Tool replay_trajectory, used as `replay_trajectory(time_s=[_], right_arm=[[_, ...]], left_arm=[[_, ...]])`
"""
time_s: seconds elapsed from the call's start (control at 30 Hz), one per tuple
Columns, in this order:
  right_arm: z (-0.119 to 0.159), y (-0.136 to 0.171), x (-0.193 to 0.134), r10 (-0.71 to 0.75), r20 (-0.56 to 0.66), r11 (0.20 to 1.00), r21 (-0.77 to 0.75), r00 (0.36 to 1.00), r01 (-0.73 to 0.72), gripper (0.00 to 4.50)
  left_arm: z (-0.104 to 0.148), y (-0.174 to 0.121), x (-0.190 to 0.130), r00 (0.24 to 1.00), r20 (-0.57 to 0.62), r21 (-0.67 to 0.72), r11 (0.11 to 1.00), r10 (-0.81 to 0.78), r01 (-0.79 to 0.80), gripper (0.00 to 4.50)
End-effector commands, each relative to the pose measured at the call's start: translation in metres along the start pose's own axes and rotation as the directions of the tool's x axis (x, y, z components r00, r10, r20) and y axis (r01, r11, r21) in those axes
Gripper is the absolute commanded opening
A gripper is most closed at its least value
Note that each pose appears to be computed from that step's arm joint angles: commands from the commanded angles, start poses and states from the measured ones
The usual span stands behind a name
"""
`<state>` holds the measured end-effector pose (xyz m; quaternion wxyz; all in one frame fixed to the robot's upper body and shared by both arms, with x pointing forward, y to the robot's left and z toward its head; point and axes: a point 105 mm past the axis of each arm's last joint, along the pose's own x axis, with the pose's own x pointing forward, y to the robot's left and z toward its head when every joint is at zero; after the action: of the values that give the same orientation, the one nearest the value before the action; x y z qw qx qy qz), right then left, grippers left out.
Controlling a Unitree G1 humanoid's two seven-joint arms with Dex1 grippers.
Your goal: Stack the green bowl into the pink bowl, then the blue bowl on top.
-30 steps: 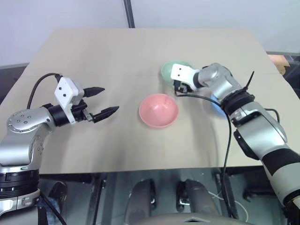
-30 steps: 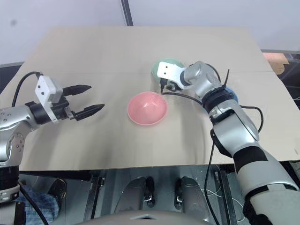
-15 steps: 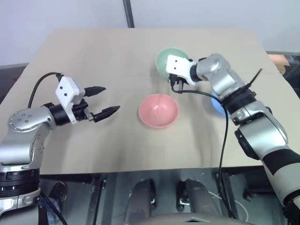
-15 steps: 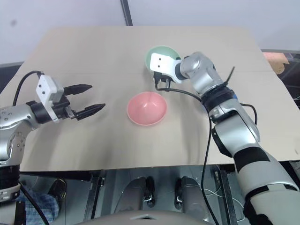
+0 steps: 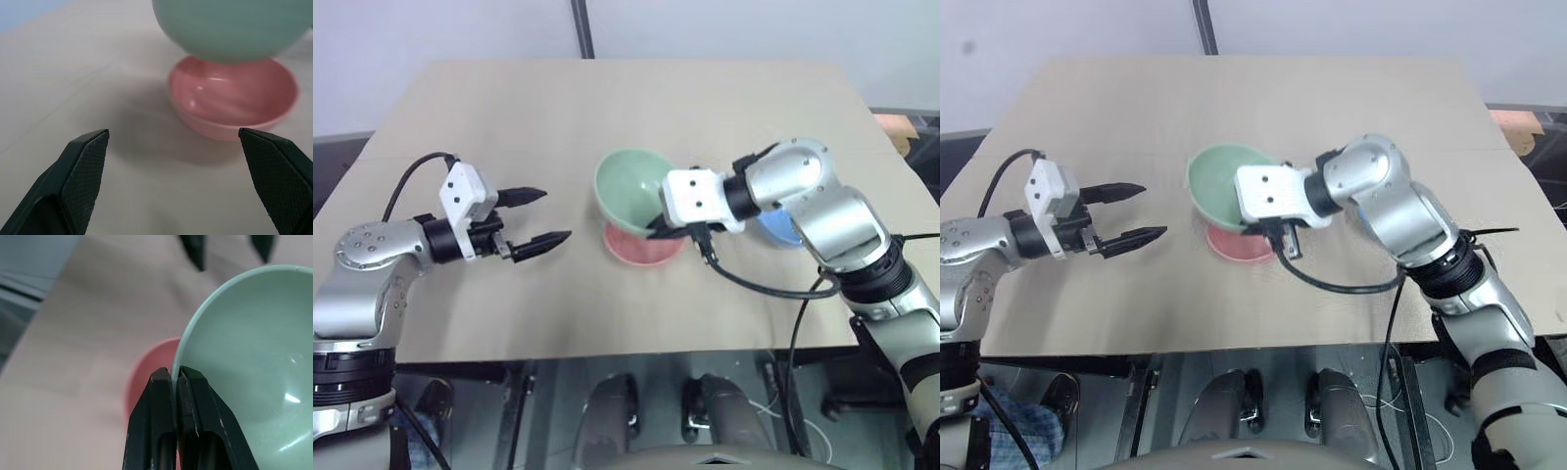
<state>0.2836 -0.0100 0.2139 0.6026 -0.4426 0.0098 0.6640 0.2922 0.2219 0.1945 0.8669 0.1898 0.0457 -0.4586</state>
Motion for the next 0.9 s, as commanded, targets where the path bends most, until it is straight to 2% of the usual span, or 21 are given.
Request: replay_trajectory(time_s=[0.03,0.2,0.27,0.3,0.4,0.53,0.7,0.77,0.9], right_arm=[[0.007,0.006,-0.002,0.009,0.002,0.999,-0.051,1.000,-0.009,0.02],[0.006,0.010,0.000,0.013,-0.005,0.998,-0.066,1.000,-0.013,0.02],[0.007,0.009,0.000,0.002,-0.003,0.997,-0.071,1.000,-0.002,0.84],[0.007,0.009,0.000,-0.005,-0.002,0.997,-0.072,1.000,0.004,1.04],[0.010,-0.001,-0.004,-0.061,-0.007,0.996,-0.063,0.998,0.060,2.43],[0.010,-0.010,-0.031,-0.118,-0.027,0.992,-0.039,0.993,0.117,2.43],[-0.026,-0.016,-0.074,-0.228,-0.162,0.966,0.086,0.960,0.244,2.43],[-0.045,-0.019,-0.090,-0.286,-0.235,0.935,0.141,0.929,0.324,2.43],[-0.075,-0.022,-0.114,-0.429,-0.375,0.790,0.286,0.822,0.543,2.43]], left_arm=[[0.006,-0.004,-0.003,0.998,-0.013,0.017,0.998,-0.063,0.063,4.50],[0.004,-0.002,-0.002,0.995,-0.033,0.023,0.995,-0.094,0.095,4.50],[0.004,-0.001,-0.001,0.995,-0.033,0.028,0.995,-0.097,0.098,4.50],[0.004,0.000,-0.001,0.995,-0.032,0.028,0.995,-0.099,0.100,4.50],[0.005,0.001,0.000,0.994,-0.027,0.025,0.994,-0.104,0.105,4.50],[0.007,0.002,0.003,0.994,-0.020,0.036,0.993,-0.108,0.108,4.50],[0.010,0.000,0.004,0.991,0.000,0.049,0.990,-0.131,0.131,4.50],[0.010,-0.001,0.003,0.990,0.011,0.058,0.988,-0.144,0.143,4.50],[0.009,-0.002,0.003,0.986,0.028,0.077,0.984,-0.163,0.161,4.50]])
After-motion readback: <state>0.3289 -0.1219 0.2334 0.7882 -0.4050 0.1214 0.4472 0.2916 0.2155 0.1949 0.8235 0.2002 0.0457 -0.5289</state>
